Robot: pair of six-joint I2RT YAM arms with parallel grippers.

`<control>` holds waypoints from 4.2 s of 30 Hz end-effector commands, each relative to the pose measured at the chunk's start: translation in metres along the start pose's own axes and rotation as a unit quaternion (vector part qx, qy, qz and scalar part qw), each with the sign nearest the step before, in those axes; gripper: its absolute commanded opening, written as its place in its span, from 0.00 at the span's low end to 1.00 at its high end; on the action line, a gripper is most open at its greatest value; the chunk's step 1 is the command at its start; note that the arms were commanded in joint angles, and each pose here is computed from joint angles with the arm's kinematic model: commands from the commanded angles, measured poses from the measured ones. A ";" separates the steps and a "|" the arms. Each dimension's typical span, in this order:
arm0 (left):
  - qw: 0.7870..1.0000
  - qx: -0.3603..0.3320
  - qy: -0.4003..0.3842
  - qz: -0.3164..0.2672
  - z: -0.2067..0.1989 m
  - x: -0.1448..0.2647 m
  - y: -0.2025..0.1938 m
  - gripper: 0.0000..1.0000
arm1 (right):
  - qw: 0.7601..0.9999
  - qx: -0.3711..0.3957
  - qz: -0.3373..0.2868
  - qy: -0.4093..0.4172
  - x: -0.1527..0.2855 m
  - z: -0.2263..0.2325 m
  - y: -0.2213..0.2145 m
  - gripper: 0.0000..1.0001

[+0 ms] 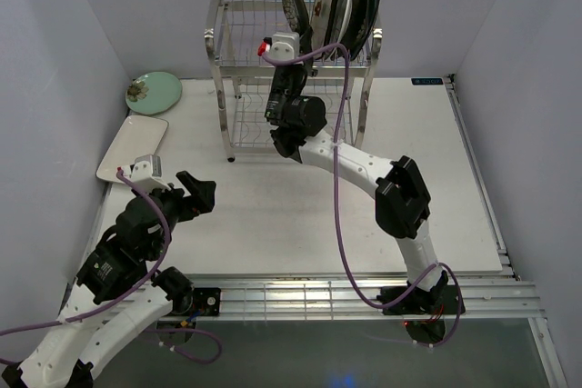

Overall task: Load the plates into the dish rack
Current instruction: Insert the plate into the dish rack.

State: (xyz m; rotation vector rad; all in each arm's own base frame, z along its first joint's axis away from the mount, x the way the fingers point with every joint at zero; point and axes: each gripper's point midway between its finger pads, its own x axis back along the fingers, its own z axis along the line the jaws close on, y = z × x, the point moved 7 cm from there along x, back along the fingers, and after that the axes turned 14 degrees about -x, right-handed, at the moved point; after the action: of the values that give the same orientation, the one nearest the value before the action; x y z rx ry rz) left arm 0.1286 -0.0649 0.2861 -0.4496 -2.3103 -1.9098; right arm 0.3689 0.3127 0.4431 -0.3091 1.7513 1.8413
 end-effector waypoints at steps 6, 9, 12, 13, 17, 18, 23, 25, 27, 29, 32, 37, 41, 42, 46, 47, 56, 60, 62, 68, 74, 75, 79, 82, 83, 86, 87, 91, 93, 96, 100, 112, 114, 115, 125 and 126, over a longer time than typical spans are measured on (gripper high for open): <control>1.000 -0.005 -0.002 0.002 -0.002 -0.004 0.000 0.98 | 0.961 -0.201 -0.044 -0.185 -0.006 -0.079 0.025 0.09; 1.000 -0.008 0.001 -0.001 -0.003 -0.007 0.002 0.98 | 0.958 -0.209 -0.041 -0.190 -0.008 -0.084 0.025 0.08; 1.000 -0.019 0.009 -0.013 -0.007 -0.015 0.013 0.98 | 0.958 -0.213 -0.036 -0.189 -0.007 -0.087 0.023 0.08; 0.999 -0.025 0.013 -0.015 -0.009 -0.017 0.018 0.98 | 0.959 -0.210 -0.033 -0.187 -0.005 -0.087 0.020 0.08; 0.999 -0.025 0.022 -0.033 -0.021 -0.021 0.056 0.98 | 0.958 -0.211 -0.031 -0.192 -0.007 -0.092 0.014 0.08; 0.999 -0.015 0.016 -0.050 -0.028 -0.019 0.076 0.98 | 0.958 -0.209 -0.031 -0.192 -0.008 -0.093 0.013 0.08; 0.994 0.006 -0.011 -0.111 -0.048 -0.007 0.145 0.98 | 0.960 -0.198 -0.029 -0.193 -0.009 -0.095 0.006 0.08; 0.992 0.014 -0.020 -0.127 -0.058 -0.004 0.176 0.98 | 0.962 -0.193 -0.029 -0.192 -0.009 -0.096 0.003 0.08; 0.990 0.021 -0.015 -0.139 -0.063 -0.005 0.194 0.98 | 0.963 -0.191 -0.029 -0.191 -0.008 -0.096 0.002 0.08; 0.989 0.022 -0.017 -0.147 -0.075 -0.015 0.212 0.98 | 0.962 -0.191 -0.031 -0.191 -0.009 -0.098 0.005 0.08; 0.987 0.024 -0.007 -0.156 -0.092 -0.035 0.237 0.98 | 0.963 -0.191 -0.030 -0.190 -0.008 -0.101 0.005 0.08; 0.983 0.037 -0.044 -0.172 -0.124 -0.054 0.276 0.98 | 0.964 -0.194 -0.026 -0.180 -0.007 -0.101 0.004 0.08; 0.980 0.038 -0.054 -0.190 -0.145 -0.075 0.299 0.98 | 0.965 -0.188 -0.026 -0.179 -0.008 -0.099 0.003 0.08; 0.979 0.037 -0.058 -0.190 -0.150 -0.089 0.302 0.98 | 0.965 -0.189 -0.026 -0.179 -0.007 -0.099 0.004 0.08; 0.981 0.051 -0.083 -0.165 -0.150 -0.140 0.296 0.98 | 0.966 -0.186 -0.029 -0.176 -0.008 -0.100 0.004 0.08; 0.982 0.051 -0.084 -0.164 -0.151 -0.148 0.296 0.98 | 0.966 -0.185 -0.029 -0.176 -0.007 -0.100 0.004 0.08; 0.974 0.068 -0.107 -0.186 -0.170 -0.216 0.288 0.98 | 0.967 -0.184 -0.033 -0.172 -0.005 -0.102 0.003 0.08; 0.961 0.086 -0.132 -0.228 -0.176 -0.216 0.300 0.98 | 0.968 -0.181 -0.032 -0.171 -0.004 -0.101 0.000 0.08; 0.960 0.088 -0.133 -0.230 -0.176 -0.218 0.294 0.98 | 0.968 -0.181 -0.032 -0.170 -0.004 -0.101 0.000 0.08; 0.952 0.095 -0.113 -0.267 -0.168 -0.209 0.305 0.98 | 0.968 -0.182 -0.036 -0.168 -0.002 -0.103 -0.001 0.08; 0.956 0.092 -0.108 -0.255 -0.174 -0.231 0.300 0.98 | 0.968 -0.187 -0.037 -0.161 0.001 -0.105 -0.002 0.08; 0.957 0.095 -0.096 -0.256 -0.171 -0.234 0.298 0.98 | 0.969 -0.187 -0.036 -0.160 0.002 -0.105 -0.003 0.08; 0.960 0.091 -0.055 -0.258 -0.163 -0.244 0.291 0.98 | 0.968 -0.191 -0.040 -0.158 0.002 -0.108 0.002 0.08; 0.960 0.085 -0.033 -0.266 -0.158 -0.248 0.290 0.98 | 0.968 -0.195 -0.041 -0.152 0.005 -0.111 0.006 0.08; 0.959 0.084 -0.029 -0.269 -0.157 -0.252 0.289 0.98 | 0.968 -0.196 -0.040 -0.151 0.005 -0.112 0.007 0.08; 0.959 0.074 -0.013 -0.273 -0.155 -0.261 0.286 0.98 | 0.968 -0.198 -0.040 -0.149 0.005 -0.113 0.009 0.08; 0.960 0.070 -0.009 -0.269 -0.155 -0.268 0.282 0.98 | 0.969 -0.194 -0.037 -0.146 0.005 -0.111 0.008 0.08; 0.962 0.059 0.008 -0.266 -0.148 -0.286 0.274 0.98 | 0.971 -0.192 -0.031 -0.140 0.004 -0.109 0.006 0.08; 0.964 0.054 0.019 -0.258 -0.146 -0.296 0.266 0.98 | 0.971 -0.195 -0.028 -0.137 0.004 -0.107 0.006 0.08; 0.967 0.042 0.031 -0.249 -0.138 -0.308 0.260 0.98 | 0.972 -0.193 -0.024 -0.130 0.003 -0.103 0.004 0.08; 0.973 0.045 0.033 -0.223 -0.119 -0.335 0.245 0.98 | 0.973 -0.196 -0.022 -0.124 0.002 -0.100 0.003 0.08; 0.980 0.055 -0.015 -0.188 -0.108 -0.382 0.221 0.98 | 0.976 -0.204 0.012 -0.069 0.005 -0.094 0.003 0.08; 0.980 0.056 -0.024 -0.187 -0.109 -0.384 0.223 0.98 | 0.976 -0.207 0.028 -0.056 0.003 -0.091 0.005 0.08; 0.980 0.057 -0.028 -0.187 -0.109 -0.384 0.223 0.98 | 0.977 -0.206 0.031 -0.050 0.002 -0.090 0.006 0.08; 0.977 0.055 -0.074 -0.191 -0.119 -0.382 0.226 0.98 | 0.976 -0.206 0.068 0.000 -0.001 -0.084 0.019 0.11; 0.977 0.054 -0.080 -0.190 -0.121 -0.381 0.226 0.98 | 0.976 -0.209 0.068 0.004 -0.003 -0.082 0.023 0.12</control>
State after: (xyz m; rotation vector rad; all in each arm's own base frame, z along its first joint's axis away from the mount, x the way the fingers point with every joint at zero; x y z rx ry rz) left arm 0.5424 -0.2103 0.4214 -0.1090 -2.7497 -1.9608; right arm 0.3422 0.2603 0.4368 -0.4817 1.5569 2.2528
